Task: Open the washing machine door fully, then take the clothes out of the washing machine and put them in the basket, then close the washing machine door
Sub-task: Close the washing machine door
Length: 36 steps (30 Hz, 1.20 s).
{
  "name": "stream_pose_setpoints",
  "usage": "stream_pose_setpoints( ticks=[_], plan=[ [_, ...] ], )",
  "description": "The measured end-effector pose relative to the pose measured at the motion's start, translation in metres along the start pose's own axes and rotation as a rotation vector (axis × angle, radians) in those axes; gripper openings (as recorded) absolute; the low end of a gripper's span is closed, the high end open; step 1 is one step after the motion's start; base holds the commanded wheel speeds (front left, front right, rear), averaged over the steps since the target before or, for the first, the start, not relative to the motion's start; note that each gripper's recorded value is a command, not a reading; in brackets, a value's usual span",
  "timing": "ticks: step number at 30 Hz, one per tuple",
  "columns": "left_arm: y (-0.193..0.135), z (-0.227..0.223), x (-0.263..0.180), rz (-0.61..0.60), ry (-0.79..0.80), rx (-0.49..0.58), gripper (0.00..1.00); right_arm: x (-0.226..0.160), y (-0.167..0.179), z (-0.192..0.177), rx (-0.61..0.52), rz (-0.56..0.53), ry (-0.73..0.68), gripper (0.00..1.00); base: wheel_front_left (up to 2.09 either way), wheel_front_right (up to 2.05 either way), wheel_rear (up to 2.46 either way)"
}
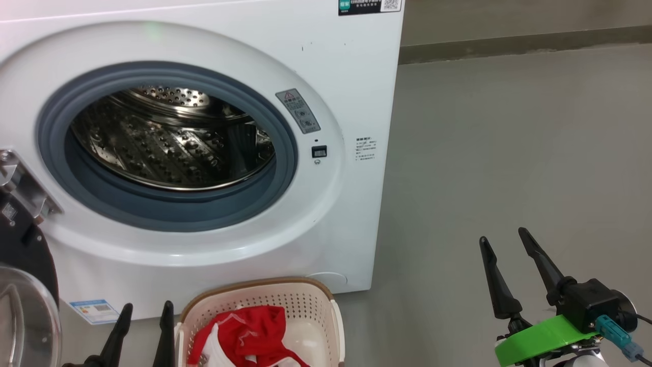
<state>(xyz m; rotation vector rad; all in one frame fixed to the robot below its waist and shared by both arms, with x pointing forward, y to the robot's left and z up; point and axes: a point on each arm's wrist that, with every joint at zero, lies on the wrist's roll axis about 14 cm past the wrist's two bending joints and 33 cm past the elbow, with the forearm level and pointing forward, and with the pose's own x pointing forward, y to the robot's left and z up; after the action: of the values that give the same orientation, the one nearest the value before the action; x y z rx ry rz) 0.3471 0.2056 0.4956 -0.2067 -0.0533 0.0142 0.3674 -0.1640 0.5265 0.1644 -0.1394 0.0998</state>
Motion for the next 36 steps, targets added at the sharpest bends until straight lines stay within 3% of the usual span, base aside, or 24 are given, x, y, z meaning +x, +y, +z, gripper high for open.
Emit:
stream_pose_setpoints(
  ticks=[17, 36],
  plan=[
    [-0.001, 0.006, -0.001, -0.003, -0.02, -0.002, 1.0, 0.001, 0.001, -0.001, 0.001, 0.004, 0.002, 1.0, -1.58, 1.74, -0.16],
    [0.011, 0.008, -0.007, 0.034, -0.025, 0.024, 1.0, 0.004, 0.01, 0.001, 0.003, 0.03, -0.004, 1.0, -0.14, 0.14, 0.0]
  ],
)
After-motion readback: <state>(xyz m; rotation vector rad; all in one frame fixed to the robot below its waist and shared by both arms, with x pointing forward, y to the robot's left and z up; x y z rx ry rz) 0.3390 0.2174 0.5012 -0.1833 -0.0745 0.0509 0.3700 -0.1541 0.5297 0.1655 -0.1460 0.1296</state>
